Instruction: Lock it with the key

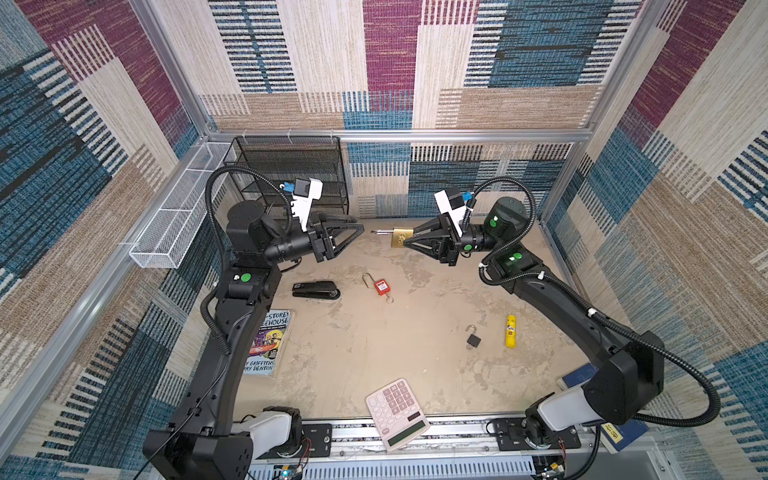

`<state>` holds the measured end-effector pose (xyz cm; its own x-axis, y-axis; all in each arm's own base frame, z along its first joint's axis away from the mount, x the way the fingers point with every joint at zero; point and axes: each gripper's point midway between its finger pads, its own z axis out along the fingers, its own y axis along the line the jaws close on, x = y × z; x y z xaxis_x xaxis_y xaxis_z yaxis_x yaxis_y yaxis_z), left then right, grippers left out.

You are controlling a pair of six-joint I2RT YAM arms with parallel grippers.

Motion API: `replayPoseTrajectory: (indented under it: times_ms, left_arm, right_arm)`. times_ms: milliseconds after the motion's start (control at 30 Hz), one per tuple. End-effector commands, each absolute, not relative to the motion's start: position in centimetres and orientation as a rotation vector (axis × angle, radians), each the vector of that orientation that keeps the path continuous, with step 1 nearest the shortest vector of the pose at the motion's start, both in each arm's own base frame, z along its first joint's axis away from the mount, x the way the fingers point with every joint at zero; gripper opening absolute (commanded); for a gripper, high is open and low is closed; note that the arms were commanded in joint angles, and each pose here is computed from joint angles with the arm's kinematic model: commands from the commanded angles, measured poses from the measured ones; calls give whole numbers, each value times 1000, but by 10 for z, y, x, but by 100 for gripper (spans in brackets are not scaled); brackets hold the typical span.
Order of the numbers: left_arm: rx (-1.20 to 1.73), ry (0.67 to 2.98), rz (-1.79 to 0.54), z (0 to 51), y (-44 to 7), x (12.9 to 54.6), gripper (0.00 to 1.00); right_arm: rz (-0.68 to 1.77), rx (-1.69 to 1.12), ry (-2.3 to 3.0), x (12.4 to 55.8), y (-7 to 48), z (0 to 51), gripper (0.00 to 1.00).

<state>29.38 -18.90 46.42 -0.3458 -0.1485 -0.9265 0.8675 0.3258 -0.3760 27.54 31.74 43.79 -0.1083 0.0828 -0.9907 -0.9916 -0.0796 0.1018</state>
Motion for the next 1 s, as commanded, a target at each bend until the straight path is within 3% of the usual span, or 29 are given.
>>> replayPoseTrajectory:
  times_ms: [0,533,633,867,967]
  left_arm:
    - [796,1473,-1204,469,-194,285,60]
    - [833,1459,-1209,465,-202,278,53]
    - [837,1458,-1216,465,-203,277,47]
    - [836,1465,-1219,464,-203,277,22]
    - [840,1468,-1215,464,-203,277,19]
  right_arm:
    - [1406,-1173,1132,270,318,449,0]
    - [1494,-1200,1145,275,331,451,0]
    - [1497,-1203,1141,277,335,451,0]
    - [1494,-1211,1125,281,338,455,0]
    - [1498,-1219,1122,280,338,454,0]
